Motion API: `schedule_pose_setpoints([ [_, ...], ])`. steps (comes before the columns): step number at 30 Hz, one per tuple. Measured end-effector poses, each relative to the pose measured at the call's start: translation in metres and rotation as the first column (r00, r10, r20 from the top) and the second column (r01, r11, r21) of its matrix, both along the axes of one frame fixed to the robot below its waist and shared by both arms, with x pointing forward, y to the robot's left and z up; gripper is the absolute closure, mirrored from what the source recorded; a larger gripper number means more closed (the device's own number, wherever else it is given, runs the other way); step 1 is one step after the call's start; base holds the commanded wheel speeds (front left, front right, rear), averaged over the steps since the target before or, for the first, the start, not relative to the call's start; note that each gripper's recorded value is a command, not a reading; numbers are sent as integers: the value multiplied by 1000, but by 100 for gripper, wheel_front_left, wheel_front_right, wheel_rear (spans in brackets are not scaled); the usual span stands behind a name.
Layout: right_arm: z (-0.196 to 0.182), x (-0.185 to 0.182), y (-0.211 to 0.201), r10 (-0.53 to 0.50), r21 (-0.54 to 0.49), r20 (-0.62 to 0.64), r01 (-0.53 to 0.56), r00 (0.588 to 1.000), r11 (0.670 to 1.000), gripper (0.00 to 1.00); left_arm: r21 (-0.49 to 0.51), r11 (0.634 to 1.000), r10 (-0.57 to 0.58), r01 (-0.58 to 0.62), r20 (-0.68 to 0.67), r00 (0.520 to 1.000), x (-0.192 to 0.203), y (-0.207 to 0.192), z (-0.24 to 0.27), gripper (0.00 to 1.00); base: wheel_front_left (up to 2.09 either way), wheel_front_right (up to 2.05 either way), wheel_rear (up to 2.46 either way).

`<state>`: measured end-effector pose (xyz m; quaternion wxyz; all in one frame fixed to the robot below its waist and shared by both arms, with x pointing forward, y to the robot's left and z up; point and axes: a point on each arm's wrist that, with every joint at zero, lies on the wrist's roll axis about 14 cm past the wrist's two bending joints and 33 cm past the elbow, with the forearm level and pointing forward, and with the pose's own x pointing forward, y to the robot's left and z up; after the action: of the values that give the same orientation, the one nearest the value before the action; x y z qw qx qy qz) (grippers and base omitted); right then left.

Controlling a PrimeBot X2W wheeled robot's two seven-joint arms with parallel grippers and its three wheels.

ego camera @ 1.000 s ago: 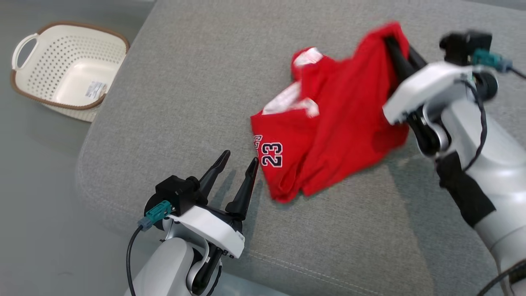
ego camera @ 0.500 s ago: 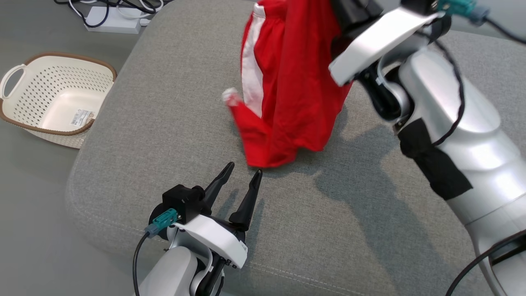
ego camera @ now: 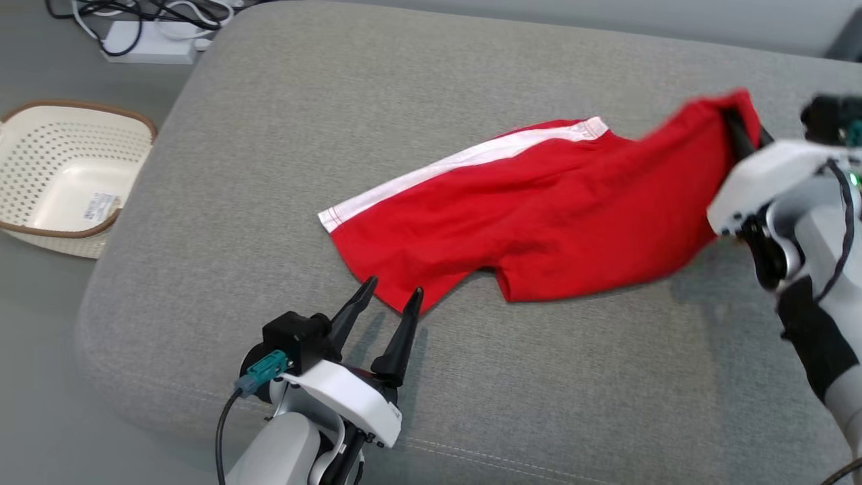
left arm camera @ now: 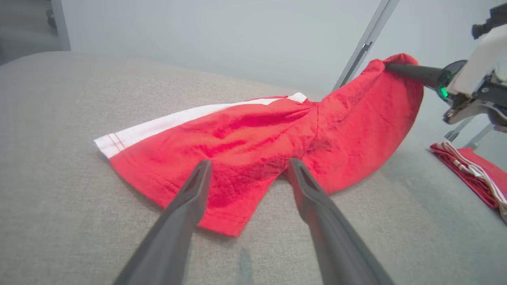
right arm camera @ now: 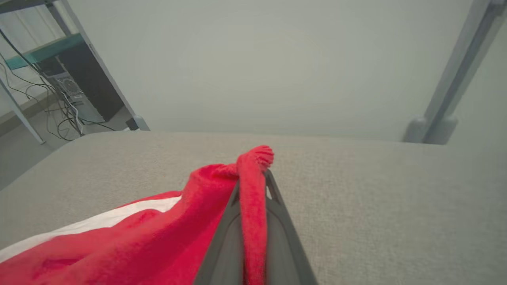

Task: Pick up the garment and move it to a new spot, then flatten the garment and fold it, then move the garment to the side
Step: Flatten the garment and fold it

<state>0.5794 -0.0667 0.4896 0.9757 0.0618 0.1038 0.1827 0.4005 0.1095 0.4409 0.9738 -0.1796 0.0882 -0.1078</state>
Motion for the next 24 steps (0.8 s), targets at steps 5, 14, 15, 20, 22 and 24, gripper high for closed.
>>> schedule_pose_setpoints([
  [5, -31, -12, -19, -61, 2, -77, 61, 995, 998, 64, 2, 996, -92, 92, -6, 996, 4, -29, -5, 0, 0, 0, 0],
  [14, -18, -9, -36, -101, 21, -13, 101, 995, 995, 0, 38, 945, -320, 324, -75, 944, 7, -91, -31, 0, 0, 0, 0],
  [15, -14, -8, -37, -100, 22, 4, 100, 995, 995, 0, 39, 941, -333, 337, -87, 939, 9, -94, -35, 0, 0, 0, 0],
  [20, -8, -15, -52, -135, 43, 41, 133, 990, 990, 0, 64, 927, -356, 370, -162, 920, 17, -98, -60, 0, 0, 0, 0],
  [22, -10, -20, -64, -160, 42, 45, 158, 986, 986, 0, 74, 923, -360, 379, -187, 914, 19, -98, -70, 0, 0, 0, 0],
  [24, -11, -24, -75, -183, 40, 52, 181, 982, 983, 0, 77, 919, -367, 386, -186, 911, 25, -101, -72, 0, 0, 0, 0],
])
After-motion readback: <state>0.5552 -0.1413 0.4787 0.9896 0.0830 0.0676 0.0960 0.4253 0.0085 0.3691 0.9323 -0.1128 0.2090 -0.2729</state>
